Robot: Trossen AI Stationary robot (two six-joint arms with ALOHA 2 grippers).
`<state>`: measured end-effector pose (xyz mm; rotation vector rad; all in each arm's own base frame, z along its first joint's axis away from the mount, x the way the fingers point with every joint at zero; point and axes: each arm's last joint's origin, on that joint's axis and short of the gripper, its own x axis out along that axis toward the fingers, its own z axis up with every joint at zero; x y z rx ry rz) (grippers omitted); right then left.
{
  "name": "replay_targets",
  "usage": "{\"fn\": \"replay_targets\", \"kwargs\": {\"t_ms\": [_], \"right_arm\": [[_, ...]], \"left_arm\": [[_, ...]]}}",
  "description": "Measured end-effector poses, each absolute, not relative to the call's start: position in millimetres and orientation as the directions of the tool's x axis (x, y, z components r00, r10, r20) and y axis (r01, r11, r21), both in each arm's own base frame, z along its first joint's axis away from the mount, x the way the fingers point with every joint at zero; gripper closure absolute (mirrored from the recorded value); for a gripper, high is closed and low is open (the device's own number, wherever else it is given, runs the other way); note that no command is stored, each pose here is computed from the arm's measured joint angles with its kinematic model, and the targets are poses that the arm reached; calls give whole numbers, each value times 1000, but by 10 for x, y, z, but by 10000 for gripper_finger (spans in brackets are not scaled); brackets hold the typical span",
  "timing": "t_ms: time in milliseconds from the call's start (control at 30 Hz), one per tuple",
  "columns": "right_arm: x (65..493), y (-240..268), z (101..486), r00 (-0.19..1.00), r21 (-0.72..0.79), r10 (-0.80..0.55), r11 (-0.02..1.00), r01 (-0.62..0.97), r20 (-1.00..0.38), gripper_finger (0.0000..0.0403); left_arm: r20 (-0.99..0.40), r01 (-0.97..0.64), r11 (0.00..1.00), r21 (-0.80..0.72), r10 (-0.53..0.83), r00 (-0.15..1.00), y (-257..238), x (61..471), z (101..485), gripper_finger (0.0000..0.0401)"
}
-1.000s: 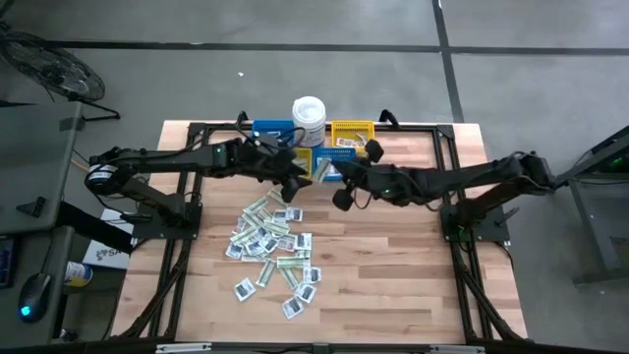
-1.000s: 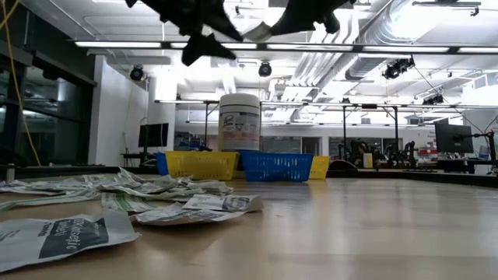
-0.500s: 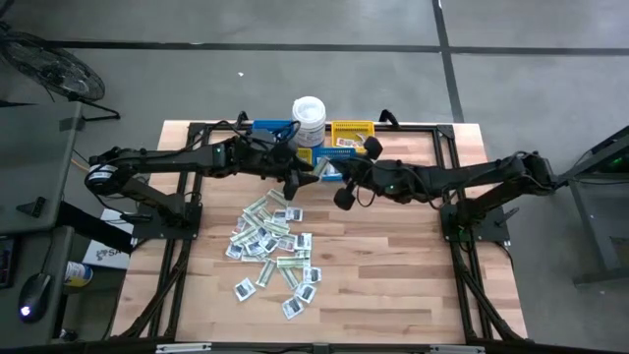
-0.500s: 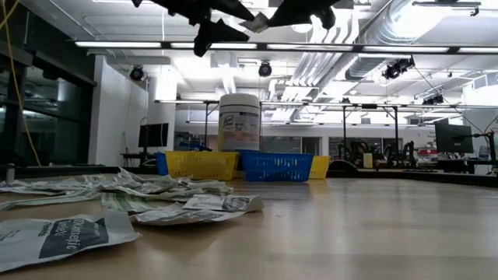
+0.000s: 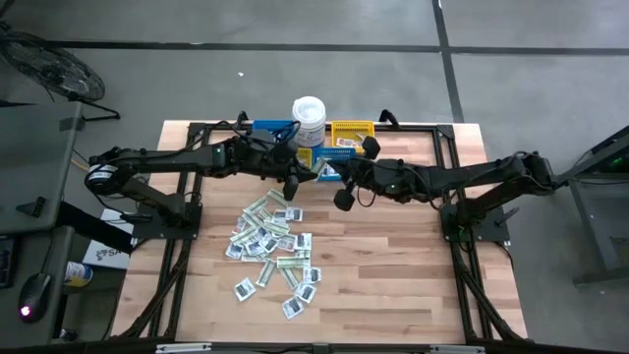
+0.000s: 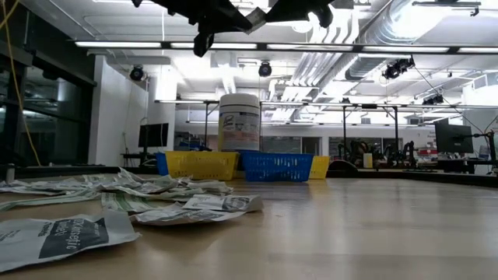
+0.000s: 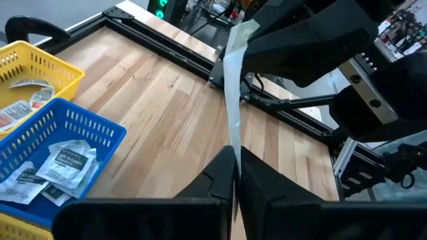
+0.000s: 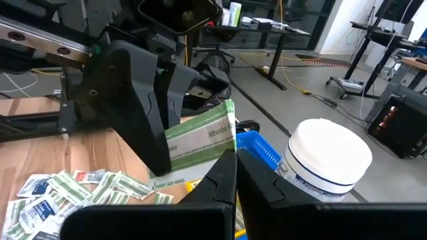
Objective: Pick & Place First Aid Supplies
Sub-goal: Put the green bandage pad into the left yellow bin
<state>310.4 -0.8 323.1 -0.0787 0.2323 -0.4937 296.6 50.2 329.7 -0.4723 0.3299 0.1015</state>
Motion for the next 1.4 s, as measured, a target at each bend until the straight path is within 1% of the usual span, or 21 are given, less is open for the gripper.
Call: {"fn": "replay_targets", "kwargs": {"t_ms": [167, 267, 367, 533, 600, 733, 833, 933, 1000, 1133, 1333, 1400], "right_arm": [[3103, -7, 3228, 854, -132, -478, 878, 460, -204, 399], [3106, -4, 3232, 862, -147, -465, 885, 442, -203, 383], [3102, 0, 3239, 871, -140, -448, 893, 427, -203, 350], [3035, -28, 3325, 869, -87, -463, 887, 454, -176, 280], [2973, -61, 3394, 857, -62, -492, 871, 488, -154, 256], [2824, -136, 3525, 834, -15, -536, 842, 539, -126, 224], [2729, -181, 3586, 824, -2, -552, 831, 557, -124, 214], [2672, -201, 3607, 818, -14, -559, 827, 562, -133, 213], [2655, -212, 3603, 814, -22, -562, 825, 565, -144, 213], [2648, -212, 3567, 807, -45, -563, 824, 565, -177, 212], [2639, -211, 3530, 799, -10, -563, 818, 575, -211, 212], [2639, -211, 3529, 799, -10, -564, 818, 575, -211, 212]], "left_arm": [[-334, -159, 890, -428, 8, 943, 498, 2966, 3297, 398], [-334, -153, 896, -417, 5, 943, 498, 2966, 3297, 399], [-340, -156, 897, -415, 6, 941, 498, 2964, 3292, 400], [-401, -215, 895, -390, 45, 915, 507, 2940, 3234, 400], [-456, -265, 891, -369, 75, 887, 514, 2915, 3182, 400], [-603, -393, 885, -252, 175, 779, 582, 2813, 3041, 400], [-700, -475, 864, -169, 234, 675, 696, 2728, 2926, 401], [-758, -489, 867, -92, 258, 599, 830, 2688, 2824, 401], [-767, -471, 881, -43, 272, 581, 920, 2697, 2778, 401], [-802, -457, 886, 81, 330, 498, 1083, 2729, 2623, 401], [-830, -442, 864, 241, 419, 368, 1288, 2753, 2415, 401], [-833, -429, 864, 265, 429, 350, 1346, 2764, 2365, 401]]}}
